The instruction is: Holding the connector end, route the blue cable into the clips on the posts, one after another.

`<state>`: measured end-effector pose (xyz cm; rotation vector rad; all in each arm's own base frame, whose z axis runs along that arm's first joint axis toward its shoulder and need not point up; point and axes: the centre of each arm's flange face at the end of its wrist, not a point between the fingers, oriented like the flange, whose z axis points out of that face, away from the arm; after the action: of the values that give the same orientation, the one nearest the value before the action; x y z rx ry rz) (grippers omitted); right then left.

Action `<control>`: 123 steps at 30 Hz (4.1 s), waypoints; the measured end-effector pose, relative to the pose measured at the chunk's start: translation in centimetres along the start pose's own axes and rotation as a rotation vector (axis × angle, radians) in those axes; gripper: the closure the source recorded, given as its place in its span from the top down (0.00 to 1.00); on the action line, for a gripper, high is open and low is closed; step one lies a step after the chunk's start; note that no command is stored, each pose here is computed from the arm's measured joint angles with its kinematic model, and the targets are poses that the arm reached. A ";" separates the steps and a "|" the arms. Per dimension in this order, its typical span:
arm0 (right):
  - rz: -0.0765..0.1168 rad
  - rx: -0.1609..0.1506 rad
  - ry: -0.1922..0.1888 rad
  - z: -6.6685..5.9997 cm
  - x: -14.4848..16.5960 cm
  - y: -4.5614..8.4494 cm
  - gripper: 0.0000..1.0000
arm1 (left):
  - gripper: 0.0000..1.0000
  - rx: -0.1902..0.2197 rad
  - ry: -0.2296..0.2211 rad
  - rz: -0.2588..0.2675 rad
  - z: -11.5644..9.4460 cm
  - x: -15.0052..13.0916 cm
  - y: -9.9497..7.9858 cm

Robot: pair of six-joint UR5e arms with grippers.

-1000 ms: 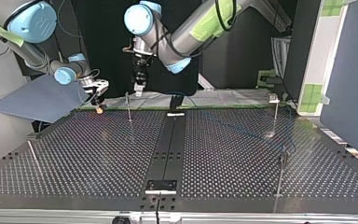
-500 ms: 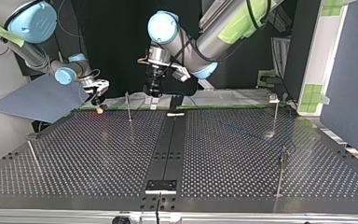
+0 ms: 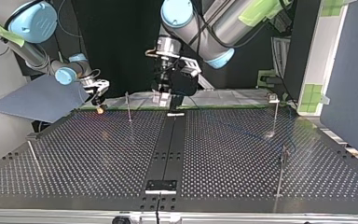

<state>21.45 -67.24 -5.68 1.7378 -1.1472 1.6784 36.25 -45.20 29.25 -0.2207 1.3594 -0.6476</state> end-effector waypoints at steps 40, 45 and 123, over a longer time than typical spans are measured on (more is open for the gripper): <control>0.000 0.004 -0.001 0.1 -0.1 -0.3 0.00 | 1.00 -0.084 0.155 0.052 -12.2 2.7 8.6; 0.000 0.004 -0.001 0.1 -0.1 -0.3 0.00 | 1.00 -0.132 0.185 0.100 -14.0 4.6 10.9; 0.001 0.010 -0.001 0.2 -0.1 -0.5 0.00 | 1.00 -0.105 0.270 0.186 -20.1 3.8 13.7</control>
<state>21.96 -67.07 -5.72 1.7450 -1.1422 1.6865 21.52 -31.86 14.74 -0.0907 1.6534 -0.4612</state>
